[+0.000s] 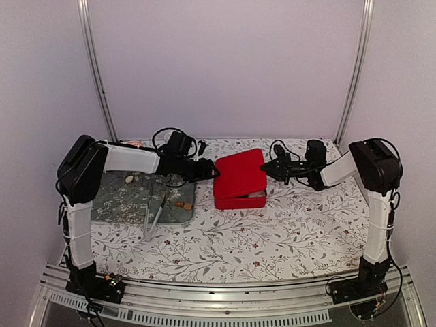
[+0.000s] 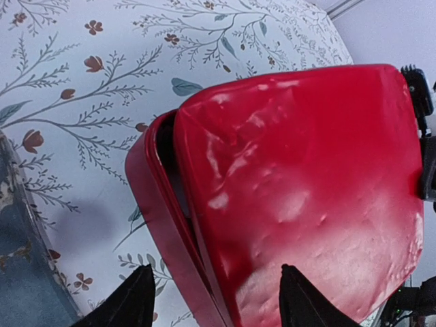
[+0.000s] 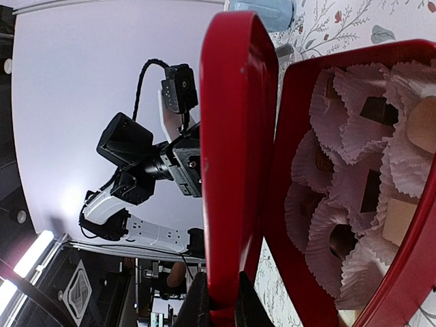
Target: Pack the chocolate
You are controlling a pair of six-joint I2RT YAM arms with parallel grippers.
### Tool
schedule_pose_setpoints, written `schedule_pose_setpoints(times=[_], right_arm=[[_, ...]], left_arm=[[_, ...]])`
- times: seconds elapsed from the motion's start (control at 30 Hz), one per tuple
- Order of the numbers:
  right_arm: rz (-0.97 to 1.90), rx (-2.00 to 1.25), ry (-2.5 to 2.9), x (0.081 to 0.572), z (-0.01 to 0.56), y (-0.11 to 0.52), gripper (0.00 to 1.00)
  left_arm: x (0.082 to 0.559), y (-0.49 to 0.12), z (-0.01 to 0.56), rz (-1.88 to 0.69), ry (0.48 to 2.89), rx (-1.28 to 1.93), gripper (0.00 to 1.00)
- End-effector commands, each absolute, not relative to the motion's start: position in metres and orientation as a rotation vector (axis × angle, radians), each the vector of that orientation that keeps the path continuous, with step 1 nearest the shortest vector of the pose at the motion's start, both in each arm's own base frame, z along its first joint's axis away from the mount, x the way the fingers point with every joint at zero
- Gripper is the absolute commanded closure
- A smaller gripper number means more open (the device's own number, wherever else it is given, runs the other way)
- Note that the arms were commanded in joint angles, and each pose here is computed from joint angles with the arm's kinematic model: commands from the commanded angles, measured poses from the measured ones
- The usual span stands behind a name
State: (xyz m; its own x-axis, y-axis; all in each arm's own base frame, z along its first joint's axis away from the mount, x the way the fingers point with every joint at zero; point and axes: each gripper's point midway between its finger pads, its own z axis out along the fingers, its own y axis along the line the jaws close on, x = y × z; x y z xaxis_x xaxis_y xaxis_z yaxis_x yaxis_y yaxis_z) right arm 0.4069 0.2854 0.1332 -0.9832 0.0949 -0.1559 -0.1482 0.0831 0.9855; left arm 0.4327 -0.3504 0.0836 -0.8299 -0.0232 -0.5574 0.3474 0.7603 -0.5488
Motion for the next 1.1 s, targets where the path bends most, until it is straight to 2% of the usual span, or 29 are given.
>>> schedule_pose_setpoints(times=[0.0,0.13,0.33,0.53,0.63,0.9,1.07], right_arm=[[2.007,-0.045,2.141,0.42,0.129,0.277,0.95],[2.003,-0.023,2.151,0.423,0.121,0.275,0.85],[1.985,0.023,2.155,0.43,0.112,0.269,0.71],[1.948,0.061,2.159,0.441,0.112,0.261,0.54],[1.875,0.131,2.21,0.448,0.104,0.253,0.49],[1.43,0.111,2.373,0.46,0.076,0.227,0.33],[1.383,-0.047,2.431,0.456,0.075,0.249,0.29]], left_arm=[[0.429,-0.359,0.073,-0.9,2.439,0.286,0.42],[0.428,-0.361,0.066,-0.9,2.453,0.293,0.53],[0.426,-0.363,0.058,-0.902,2.471,0.305,0.6],[0.426,-0.362,0.056,-0.897,2.479,0.302,0.62],[0.426,-0.363,0.055,-0.897,2.48,0.304,0.63],[0.425,-0.366,0.057,-0.913,2.474,0.318,0.64],[0.427,-0.368,0.059,-0.924,2.473,0.296,0.62]])
